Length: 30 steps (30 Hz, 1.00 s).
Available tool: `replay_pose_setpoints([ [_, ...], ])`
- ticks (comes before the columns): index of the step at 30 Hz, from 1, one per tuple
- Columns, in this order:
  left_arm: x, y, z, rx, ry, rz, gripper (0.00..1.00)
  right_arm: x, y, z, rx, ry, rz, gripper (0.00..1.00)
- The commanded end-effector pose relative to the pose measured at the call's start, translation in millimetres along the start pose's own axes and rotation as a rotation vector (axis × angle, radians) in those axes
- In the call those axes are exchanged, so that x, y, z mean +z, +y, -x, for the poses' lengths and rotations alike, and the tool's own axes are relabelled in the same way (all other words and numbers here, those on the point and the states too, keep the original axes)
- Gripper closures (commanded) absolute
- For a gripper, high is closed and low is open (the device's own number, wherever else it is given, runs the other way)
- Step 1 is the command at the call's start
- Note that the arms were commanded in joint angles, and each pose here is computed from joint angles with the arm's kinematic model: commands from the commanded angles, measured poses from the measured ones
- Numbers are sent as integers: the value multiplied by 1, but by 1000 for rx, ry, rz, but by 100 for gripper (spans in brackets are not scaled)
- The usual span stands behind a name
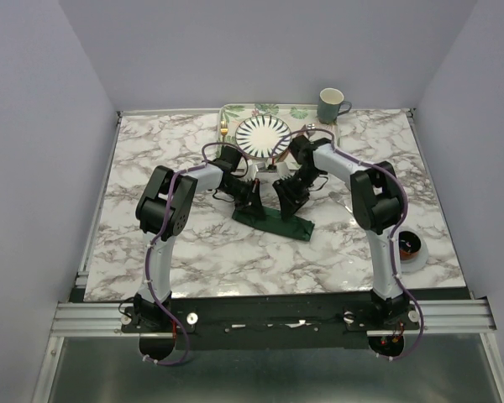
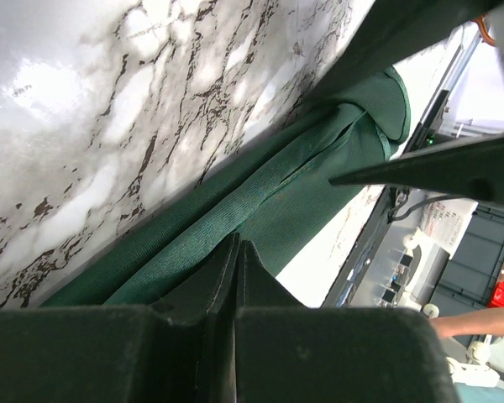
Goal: Fold the napkin into a case and place the utensils inside
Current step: Turn over the smaller rectangle-folded napkin at the center of the board.
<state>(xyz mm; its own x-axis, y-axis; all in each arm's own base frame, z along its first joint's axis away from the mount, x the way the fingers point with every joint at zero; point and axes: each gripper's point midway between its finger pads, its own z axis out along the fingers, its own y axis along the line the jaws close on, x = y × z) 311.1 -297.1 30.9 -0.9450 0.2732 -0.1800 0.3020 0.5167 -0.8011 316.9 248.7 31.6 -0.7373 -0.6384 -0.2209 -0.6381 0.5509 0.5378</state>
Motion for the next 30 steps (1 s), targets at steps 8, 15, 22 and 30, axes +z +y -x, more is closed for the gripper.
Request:
replay_pose_setpoints([
  [8,9,12,-5,5,12,31,93,23,2,-15,37,77,105,70],
  [15,7,6,-3,9,-2,11,91,17,3,-10,22,55,79,99],
  [22,-42,-27,32,137,-169,-57,69,-10,0,4,-72,-36,-55,99],
  [30,-111,-38,53,199,-320,-2,67,-32,-15,19,-240,-94,-286,99],
])
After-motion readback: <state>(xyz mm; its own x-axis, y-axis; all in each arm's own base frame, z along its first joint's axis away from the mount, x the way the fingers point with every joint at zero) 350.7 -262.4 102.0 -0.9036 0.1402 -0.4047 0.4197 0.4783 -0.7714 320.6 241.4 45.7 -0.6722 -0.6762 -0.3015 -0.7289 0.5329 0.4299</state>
